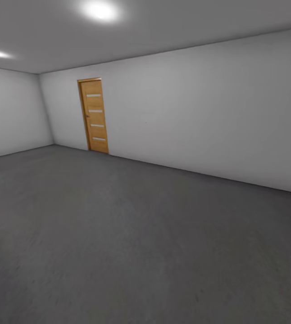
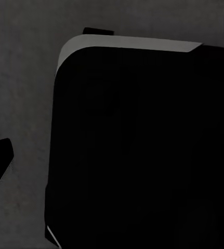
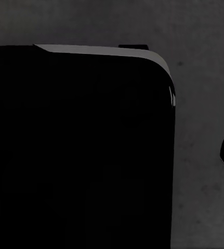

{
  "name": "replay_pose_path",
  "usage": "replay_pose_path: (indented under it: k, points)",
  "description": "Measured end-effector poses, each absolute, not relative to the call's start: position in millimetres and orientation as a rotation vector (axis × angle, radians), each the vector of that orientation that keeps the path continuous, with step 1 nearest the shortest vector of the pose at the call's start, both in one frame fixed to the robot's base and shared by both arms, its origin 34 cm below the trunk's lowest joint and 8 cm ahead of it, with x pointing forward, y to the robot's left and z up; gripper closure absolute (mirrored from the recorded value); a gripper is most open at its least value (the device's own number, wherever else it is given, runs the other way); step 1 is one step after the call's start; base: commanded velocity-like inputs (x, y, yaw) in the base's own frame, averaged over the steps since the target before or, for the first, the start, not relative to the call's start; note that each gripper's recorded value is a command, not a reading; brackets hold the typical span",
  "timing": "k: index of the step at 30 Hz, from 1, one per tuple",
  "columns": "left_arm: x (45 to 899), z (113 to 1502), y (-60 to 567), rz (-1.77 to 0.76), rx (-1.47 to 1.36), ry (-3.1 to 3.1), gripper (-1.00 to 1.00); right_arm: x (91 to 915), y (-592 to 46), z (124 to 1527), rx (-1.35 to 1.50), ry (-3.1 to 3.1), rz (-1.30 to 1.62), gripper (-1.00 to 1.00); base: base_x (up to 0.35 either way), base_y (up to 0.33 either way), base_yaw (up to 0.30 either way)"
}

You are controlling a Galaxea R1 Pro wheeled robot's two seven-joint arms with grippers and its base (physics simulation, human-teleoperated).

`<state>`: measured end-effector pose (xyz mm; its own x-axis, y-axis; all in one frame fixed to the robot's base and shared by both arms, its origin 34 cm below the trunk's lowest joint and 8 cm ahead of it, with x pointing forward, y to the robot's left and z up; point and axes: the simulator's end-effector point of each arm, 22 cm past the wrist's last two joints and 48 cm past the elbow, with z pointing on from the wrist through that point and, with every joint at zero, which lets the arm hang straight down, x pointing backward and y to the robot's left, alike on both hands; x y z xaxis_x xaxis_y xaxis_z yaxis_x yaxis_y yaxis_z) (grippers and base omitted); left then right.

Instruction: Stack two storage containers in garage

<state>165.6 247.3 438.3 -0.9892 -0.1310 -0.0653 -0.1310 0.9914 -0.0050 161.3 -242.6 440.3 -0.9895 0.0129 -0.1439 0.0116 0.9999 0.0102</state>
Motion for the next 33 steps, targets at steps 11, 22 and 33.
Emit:
replay_pose_path:
  k: [11,22,33]
  points:
    - [166.2,438.3,248.3,0.001,-0.2,3.067,-1.0,161.8,-242.3,440.2,-0.015,3.0,0.008,-1.0,0.322,0.0,0.028]
    - [166.4,438.4,248.4,0.001,-0.201,3.066,-1.0,160.5,-244.6,440.1,0.005,3.005,-0.014,-1.0,0.322,0.0,0.243]
    - [166.3,438.3,248.4,0.001,-0.202,3.066,-1.0,159.9,-245.9,440.1,0.023,3.006,-0.021,-1.0,0.322,0.0,0.273]
